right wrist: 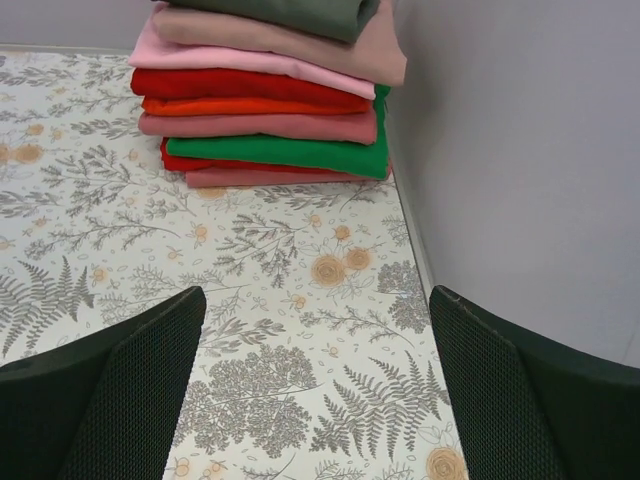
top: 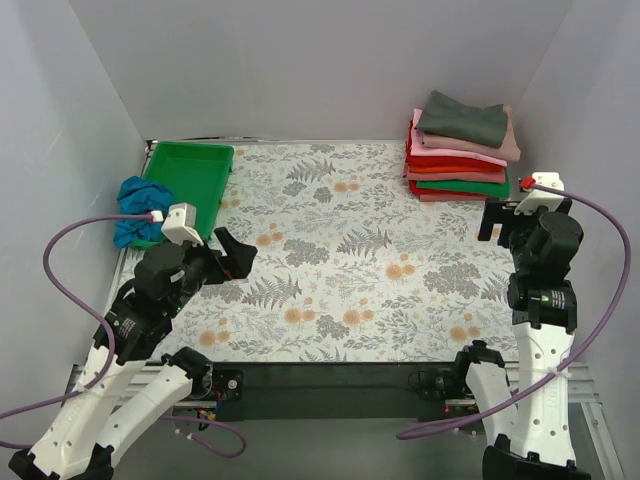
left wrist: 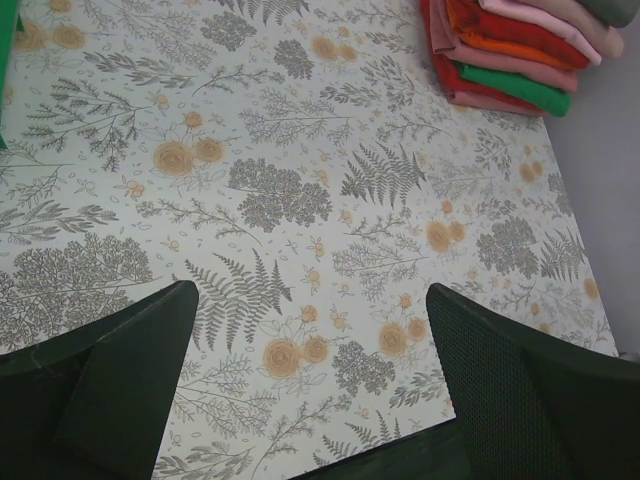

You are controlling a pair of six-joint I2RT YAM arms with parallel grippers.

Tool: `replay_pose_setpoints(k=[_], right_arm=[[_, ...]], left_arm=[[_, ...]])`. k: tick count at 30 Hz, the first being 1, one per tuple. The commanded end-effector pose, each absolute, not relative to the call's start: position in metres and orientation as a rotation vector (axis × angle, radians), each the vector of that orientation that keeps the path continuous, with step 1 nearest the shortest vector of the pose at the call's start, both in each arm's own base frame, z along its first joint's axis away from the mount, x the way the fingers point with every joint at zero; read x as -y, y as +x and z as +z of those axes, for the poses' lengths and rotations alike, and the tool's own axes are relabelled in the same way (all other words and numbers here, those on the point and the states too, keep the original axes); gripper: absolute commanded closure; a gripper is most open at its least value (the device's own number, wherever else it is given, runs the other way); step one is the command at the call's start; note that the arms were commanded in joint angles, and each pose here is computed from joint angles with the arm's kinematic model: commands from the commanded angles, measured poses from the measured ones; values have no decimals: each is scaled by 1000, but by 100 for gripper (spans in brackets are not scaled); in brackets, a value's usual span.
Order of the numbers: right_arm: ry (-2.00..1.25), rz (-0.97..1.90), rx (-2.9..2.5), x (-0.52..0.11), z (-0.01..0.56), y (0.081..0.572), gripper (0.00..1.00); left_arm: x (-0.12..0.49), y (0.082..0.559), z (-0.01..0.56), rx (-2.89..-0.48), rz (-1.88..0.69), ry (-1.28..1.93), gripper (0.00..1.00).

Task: Fold and stack the t-shirts
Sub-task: Grab the tshirt from the pile

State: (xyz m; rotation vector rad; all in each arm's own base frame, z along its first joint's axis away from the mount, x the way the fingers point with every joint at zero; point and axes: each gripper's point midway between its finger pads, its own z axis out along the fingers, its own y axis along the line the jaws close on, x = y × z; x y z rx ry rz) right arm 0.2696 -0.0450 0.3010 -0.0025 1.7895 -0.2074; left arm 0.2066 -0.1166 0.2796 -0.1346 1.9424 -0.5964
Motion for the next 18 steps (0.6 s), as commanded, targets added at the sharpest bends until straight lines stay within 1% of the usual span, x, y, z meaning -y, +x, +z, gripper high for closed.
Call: replay_pose_setpoints(k=[1,4,5,6,8,12,13,14,15,16,17,18], right_arm=[[-32,-180,-1747,40,309,278,2],[-228,-94,-1759,15,303,280,1],[-377,17,-1746,-11,299,277,2],[-481,62,-1758,-23,289,271,2],[-584,196,-1755,-45,277,268,2],[-707,389,-1785,-71,240,260,2],[-720,439,-1813,-75,224,258,2],[-741,486,-1795,-81,221,256,2],[-743,515,-1798,-84,216,256,2],[-748,537,-1802,-86,209,256,2],[-755,565,-1798,-89,203,254,3],[-761,570,-1795,-90,201,254,2]], left_arm=[[119,209,271,-1964,-597,-131,2],[122,213,270,-1959,-607,-154,2],[122,217,272,-1947,-609,-163,3],[123,219,274,-1940,-614,-184,3],[122,228,268,-1961,-572,-197,4],[104,253,256,-1987,-422,-304,2],[99,259,258,-1982,-403,-327,2],[93,267,261,-1975,-391,-350,2],[96,272,272,-1970,-452,-338,2],[70,290,267,-1978,-409,-429,2],[59,301,271,-1957,-431,-466,2],[62,305,270,-1982,-537,-457,2]])
